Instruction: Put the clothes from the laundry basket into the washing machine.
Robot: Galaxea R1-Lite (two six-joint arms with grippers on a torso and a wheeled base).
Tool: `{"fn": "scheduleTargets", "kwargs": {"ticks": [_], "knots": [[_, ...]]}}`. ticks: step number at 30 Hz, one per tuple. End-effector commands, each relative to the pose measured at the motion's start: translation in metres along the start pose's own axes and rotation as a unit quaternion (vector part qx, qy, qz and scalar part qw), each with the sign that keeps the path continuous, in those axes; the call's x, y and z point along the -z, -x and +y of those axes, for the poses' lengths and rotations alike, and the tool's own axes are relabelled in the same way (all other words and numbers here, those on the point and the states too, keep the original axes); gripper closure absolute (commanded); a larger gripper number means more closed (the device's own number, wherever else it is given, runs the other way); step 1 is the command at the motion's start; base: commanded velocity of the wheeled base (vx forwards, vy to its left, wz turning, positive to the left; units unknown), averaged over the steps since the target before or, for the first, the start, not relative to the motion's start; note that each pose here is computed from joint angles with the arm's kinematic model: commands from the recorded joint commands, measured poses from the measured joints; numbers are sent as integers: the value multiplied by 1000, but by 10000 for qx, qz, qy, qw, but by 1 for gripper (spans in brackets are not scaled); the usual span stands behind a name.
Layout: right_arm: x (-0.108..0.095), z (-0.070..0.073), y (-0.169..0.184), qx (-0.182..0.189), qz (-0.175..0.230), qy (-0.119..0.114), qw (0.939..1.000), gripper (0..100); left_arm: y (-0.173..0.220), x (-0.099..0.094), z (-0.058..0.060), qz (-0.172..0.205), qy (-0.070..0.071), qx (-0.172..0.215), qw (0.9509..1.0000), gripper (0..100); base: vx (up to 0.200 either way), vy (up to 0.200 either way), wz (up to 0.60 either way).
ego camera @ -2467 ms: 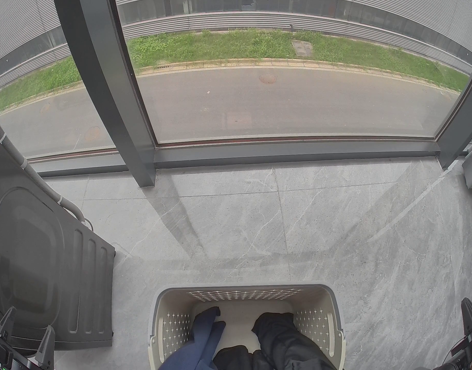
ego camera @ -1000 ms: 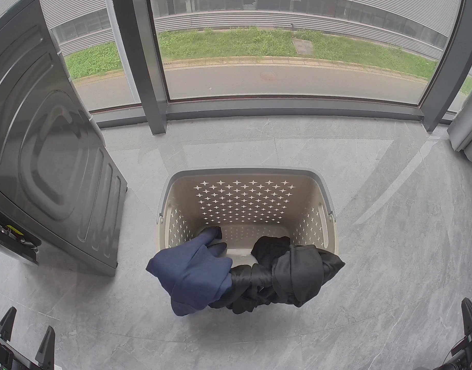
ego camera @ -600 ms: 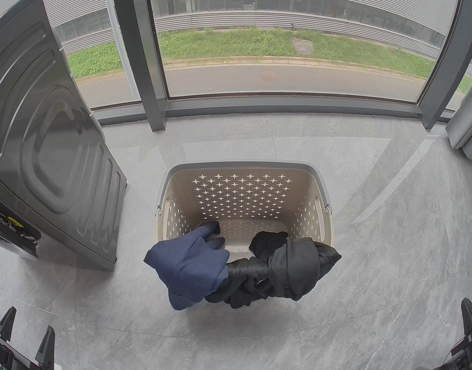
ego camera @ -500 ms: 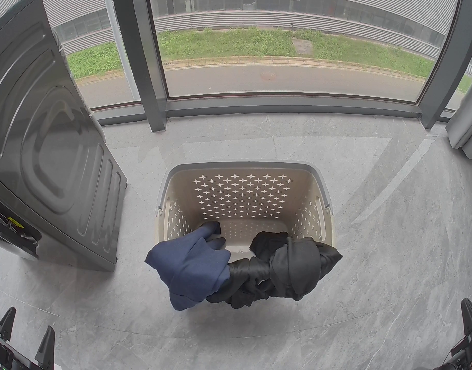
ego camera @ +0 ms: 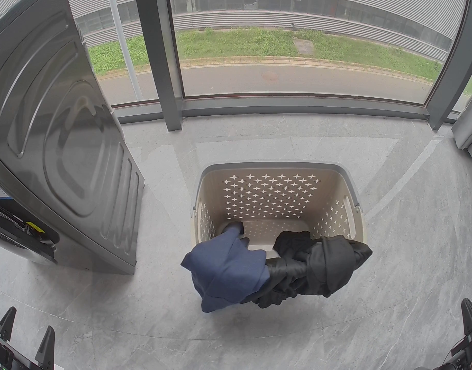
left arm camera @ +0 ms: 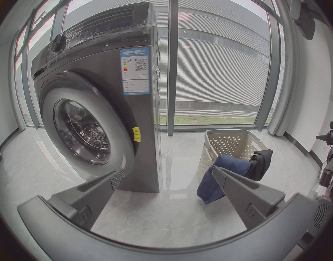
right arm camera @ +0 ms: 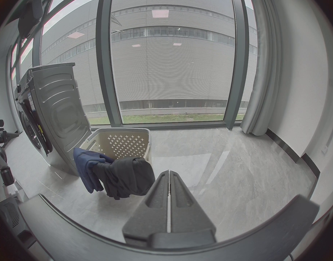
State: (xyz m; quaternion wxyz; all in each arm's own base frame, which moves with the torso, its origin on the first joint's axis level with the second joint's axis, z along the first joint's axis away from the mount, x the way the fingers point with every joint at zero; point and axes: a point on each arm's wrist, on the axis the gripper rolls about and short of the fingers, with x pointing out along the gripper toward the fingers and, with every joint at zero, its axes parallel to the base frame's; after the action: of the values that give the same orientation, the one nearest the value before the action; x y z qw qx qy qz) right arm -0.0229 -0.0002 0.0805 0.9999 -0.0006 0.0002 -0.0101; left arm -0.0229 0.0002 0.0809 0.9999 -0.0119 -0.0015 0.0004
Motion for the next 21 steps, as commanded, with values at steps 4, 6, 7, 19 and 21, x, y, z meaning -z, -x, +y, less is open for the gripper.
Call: {"fn": "scheduleTargets", "kwargs": {"ticks": [4, 6, 7, 19, 21], "knots": [[5, 0, 0, -1, 21, 2, 10000, 100, 0, 5, 0, 30, 3, -4, 10000, 0, 0, 200, 0], [5, 0, 0, -1, 21, 2, 10000, 100, 0, 5, 0, 30, 3, -4, 10000, 0, 0, 0, 0], [5, 0, 0, -1, 21, 2, 10000, 100, 0, 5, 0, 30, 3, -4, 10000, 0, 0, 0, 0], [5, 0, 0, -1, 21, 2, 10000, 100, 0, 5, 0, 30, 3, -4, 10000, 0, -150, 0, 0], [5, 0, 0, -1, 13, 1, 10000, 100, 0, 5, 0, 30, 3, -4, 10000, 0, 0, 0, 0]]}}
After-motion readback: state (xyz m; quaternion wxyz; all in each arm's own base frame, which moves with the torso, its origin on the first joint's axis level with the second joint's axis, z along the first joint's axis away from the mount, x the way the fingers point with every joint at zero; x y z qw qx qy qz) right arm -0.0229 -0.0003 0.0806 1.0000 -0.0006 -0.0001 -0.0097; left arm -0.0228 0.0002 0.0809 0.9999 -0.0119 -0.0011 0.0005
